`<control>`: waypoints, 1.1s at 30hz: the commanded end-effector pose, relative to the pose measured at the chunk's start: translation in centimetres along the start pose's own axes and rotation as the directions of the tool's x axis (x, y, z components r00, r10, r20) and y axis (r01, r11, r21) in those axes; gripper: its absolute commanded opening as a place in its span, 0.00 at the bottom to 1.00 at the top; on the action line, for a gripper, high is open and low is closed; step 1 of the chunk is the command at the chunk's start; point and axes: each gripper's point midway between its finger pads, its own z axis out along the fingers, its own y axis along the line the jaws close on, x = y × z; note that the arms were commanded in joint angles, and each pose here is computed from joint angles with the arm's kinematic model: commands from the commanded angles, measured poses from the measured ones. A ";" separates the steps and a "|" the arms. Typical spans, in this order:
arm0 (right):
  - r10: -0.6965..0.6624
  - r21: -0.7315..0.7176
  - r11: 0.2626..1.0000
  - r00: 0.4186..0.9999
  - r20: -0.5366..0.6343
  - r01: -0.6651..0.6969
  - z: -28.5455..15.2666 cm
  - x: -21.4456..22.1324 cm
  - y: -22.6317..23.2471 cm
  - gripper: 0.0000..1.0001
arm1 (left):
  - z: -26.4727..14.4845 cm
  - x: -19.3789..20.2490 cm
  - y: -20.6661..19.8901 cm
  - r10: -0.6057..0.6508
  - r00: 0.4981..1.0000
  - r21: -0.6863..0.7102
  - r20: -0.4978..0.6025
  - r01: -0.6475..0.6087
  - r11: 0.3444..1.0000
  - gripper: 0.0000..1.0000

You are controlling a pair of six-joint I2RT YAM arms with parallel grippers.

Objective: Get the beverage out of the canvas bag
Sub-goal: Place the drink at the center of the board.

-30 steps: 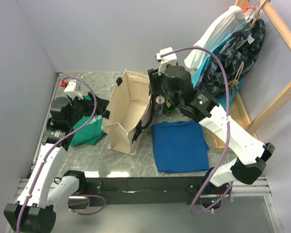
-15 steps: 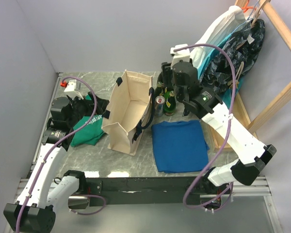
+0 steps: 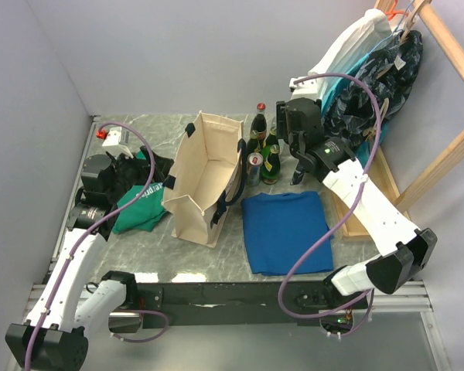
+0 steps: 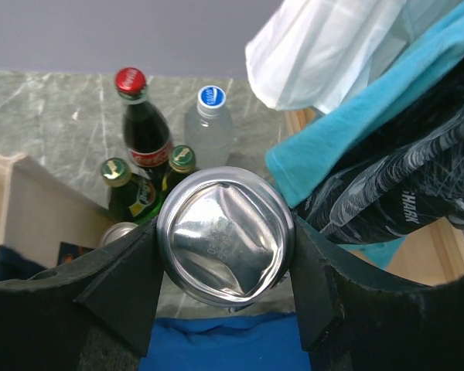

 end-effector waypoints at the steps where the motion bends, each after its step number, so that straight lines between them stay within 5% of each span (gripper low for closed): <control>1: 0.108 0.042 0.993 0.989 0.101 -0.112 1.4 -2.0 -0.7 0.00 | 0.0 -0.5 -0.2 0.020 1.000 0.007 0.022 -0.020 1.000 0.96; 23: 0.227 -0.015 0.974 0.974 -0.011 -0.227 8.3 3.9 -0.9 0.00 | 0.6 0.4 -0.7 0.019 1.000 0.039 -0.016 -0.018 0.999 0.96; 33: 0.173 0.004 0.985 0.984 -0.050 -0.173 10.4 5.5 -1.0 0.00 | 0.9 0.7 -0.6 0.018 0.999 0.033 -0.029 -0.017 0.999 0.96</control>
